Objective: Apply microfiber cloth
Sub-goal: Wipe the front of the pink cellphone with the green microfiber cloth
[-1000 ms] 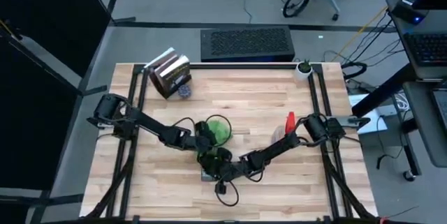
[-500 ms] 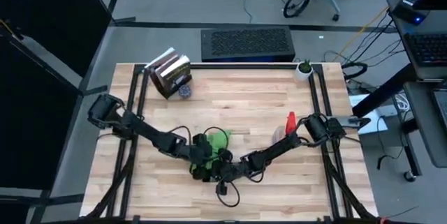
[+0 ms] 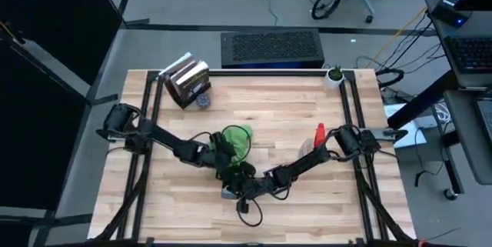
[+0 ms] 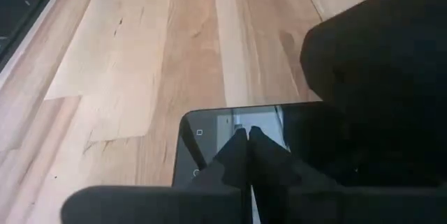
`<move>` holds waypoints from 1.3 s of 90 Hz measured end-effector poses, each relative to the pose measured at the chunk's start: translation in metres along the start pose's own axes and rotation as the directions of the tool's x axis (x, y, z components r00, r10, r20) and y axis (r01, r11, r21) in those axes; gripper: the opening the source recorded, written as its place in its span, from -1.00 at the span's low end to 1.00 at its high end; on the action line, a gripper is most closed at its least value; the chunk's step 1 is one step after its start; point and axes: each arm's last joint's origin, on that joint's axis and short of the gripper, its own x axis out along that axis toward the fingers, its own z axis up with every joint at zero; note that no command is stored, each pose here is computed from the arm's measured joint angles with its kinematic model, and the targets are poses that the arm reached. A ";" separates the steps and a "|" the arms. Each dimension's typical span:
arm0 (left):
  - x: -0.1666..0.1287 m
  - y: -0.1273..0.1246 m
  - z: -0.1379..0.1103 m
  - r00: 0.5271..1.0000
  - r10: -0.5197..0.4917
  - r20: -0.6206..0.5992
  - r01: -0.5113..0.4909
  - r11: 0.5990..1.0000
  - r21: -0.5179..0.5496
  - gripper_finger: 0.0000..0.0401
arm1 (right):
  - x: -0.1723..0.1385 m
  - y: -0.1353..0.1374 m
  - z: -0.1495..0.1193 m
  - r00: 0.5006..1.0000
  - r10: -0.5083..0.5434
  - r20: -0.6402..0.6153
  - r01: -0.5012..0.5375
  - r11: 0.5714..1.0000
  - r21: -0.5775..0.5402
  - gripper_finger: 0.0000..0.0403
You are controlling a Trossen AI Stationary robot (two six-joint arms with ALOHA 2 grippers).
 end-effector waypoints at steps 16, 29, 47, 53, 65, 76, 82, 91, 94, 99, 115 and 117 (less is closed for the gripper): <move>-0.036 0.000 0.014 0.995 -0.094 0.043 0.093 0.995 0.019 -1.00 | 0.000 0.000 0.000 1.000 0.002 -0.001 -0.002 1.000 -0.004 -1.00; -0.047 -0.006 0.023 0.961 -0.266 0.072 0.264 0.964 0.041 -1.00 | 0.000 -0.001 0.000 1.000 0.003 -0.002 -0.003 1.000 -0.009 -1.00; -0.023 -0.009 0.010 0.981 -0.194 0.028 0.191 0.977 0.097 -1.00 | 0.000 0.000 0.000 1.000 0.003 -0.002 -0.003 1.000 -0.010 -1.00; -0.013 -0.013 0.005 0.979 -0.201 0.017 0.198 0.975 0.098 -1.00 | 0.000 0.000 0.000 1.000 0.003 -0.001 -0.003 1.000 -0.010 -1.00; 0.002 -0.025 0.002 0.953 -0.300 0.046 0.296 0.951 0.089 -1.00 | 0.000 0.000 0.000 1.000 0.008 -0.003 -0.008 1.000 -0.010 -1.00; 0.011 -0.029 0.000 0.952 -0.297 0.078 0.291 0.953 0.081 -1.00 | 0.001 -0.001 0.001 1.000 0.006 -0.002 -0.006 1.000 -0.007 -1.00; 0.016 -0.025 -0.001 0.968 -0.237 0.080 0.232 0.970 0.070 -1.00 | 0.001 -0.002 0.001 1.000 0.007 -0.003 -0.007 1.000 0.001 -1.00; 0.022 -0.012 -0.002 0.994 -0.090 0.054 0.087 0.995 0.057 -1.00 | 0.001 -0.001 0.001 1.000 0.007 -0.002 -0.007 1.000 0.008 -1.00; 0.025 -0.004 -0.006 1.000 -0.014 0.021 0.013 0.998 0.064 -1.00 | 0.001 -0.001 0.001 1.000 0.007 -0.002 -0.007 1.000 0.008 -1.00; 0.027 0.003 -0.007 0.998 0.066 0.007 -0.066 0.996 0.063 -1.00 | 0.001 -0.001 0.001 1.000 0.007 -0.001 -0.007 1.000 0.009 -1.00; 0.003 0.014 -0.003 0.992 0.122 -0.034 -0.119 0.991 0.067 -1.00 | 0.001 -0.001 0.001 1.000 0.005 0.002 -0.005 1.000 0.010 -1.00; -0.003 0.013 -0.002 0.993 0.111 -0.031 -0.109 0.991 0.078 -1.00 | 0.001 -0.001 0.001 1.000 0.005 0.002 -0.005 1.000 0.011 -1.00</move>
